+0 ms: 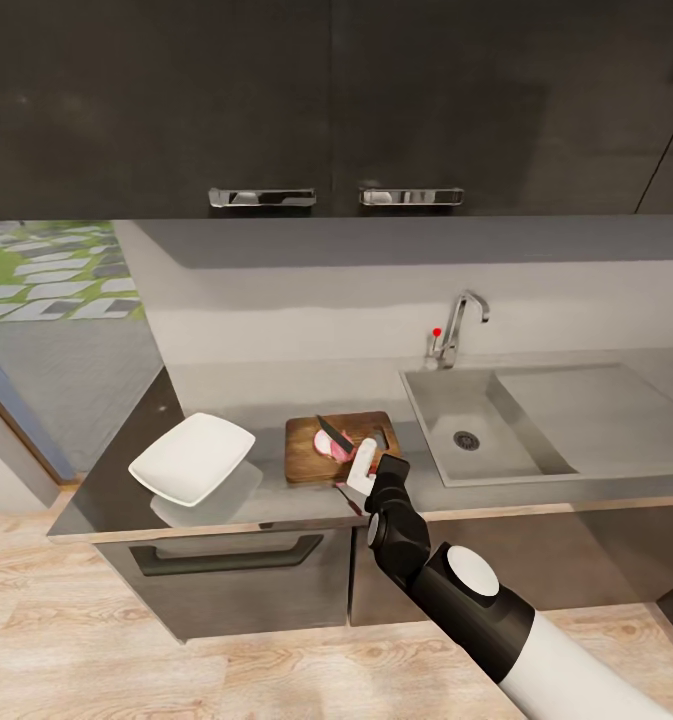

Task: In the kitchen, take the Vidalia onion out of the sink, dice it on the chopping board with the paring knife, put the diced onion into the bowl on the countertop, then place both the paring knife and the chopping board into the sink.

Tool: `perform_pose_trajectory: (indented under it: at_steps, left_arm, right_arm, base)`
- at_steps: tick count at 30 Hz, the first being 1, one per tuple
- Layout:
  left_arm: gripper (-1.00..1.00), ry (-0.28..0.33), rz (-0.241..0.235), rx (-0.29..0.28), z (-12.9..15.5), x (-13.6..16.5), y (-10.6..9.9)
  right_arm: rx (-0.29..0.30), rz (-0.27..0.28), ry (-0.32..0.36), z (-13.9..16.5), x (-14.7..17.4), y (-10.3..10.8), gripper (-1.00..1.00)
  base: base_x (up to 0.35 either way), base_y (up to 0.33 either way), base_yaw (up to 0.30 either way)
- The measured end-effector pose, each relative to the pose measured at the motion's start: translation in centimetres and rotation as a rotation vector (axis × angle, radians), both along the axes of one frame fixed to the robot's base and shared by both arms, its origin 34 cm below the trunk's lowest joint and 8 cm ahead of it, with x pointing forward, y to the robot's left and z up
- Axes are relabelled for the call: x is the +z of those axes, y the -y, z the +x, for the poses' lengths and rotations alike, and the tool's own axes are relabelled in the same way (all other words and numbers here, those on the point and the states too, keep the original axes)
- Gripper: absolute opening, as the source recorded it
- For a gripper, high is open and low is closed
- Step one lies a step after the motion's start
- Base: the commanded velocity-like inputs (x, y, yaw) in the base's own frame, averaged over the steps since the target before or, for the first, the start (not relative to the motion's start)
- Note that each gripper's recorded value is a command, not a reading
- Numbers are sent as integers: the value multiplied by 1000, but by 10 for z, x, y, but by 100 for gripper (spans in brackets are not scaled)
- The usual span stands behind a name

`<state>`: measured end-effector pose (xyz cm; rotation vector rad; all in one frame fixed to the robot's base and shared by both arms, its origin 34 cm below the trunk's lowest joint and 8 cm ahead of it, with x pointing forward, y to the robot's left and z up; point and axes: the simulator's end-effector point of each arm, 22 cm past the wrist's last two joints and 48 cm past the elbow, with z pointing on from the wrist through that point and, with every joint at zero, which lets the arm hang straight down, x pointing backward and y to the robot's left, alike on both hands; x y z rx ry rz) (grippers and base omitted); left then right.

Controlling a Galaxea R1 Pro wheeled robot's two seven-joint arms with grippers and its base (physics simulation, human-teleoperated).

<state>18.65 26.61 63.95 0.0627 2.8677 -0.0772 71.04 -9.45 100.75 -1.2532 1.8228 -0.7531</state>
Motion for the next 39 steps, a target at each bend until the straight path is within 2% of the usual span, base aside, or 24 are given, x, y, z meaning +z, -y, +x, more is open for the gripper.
perform_pose_trajectory:
  at_steps: [19,39]
  left_arm:
    - [100,0,0,0,0,0,0]
    - [100,-26,-1,0,-9,-2,0]
  right_arm:
    - [0,0,-1,0,0,0,-100]
    - [0,0,-27,0,-16,0,-100]
  base:
    - [0,0,0]
    - [0,0,0]
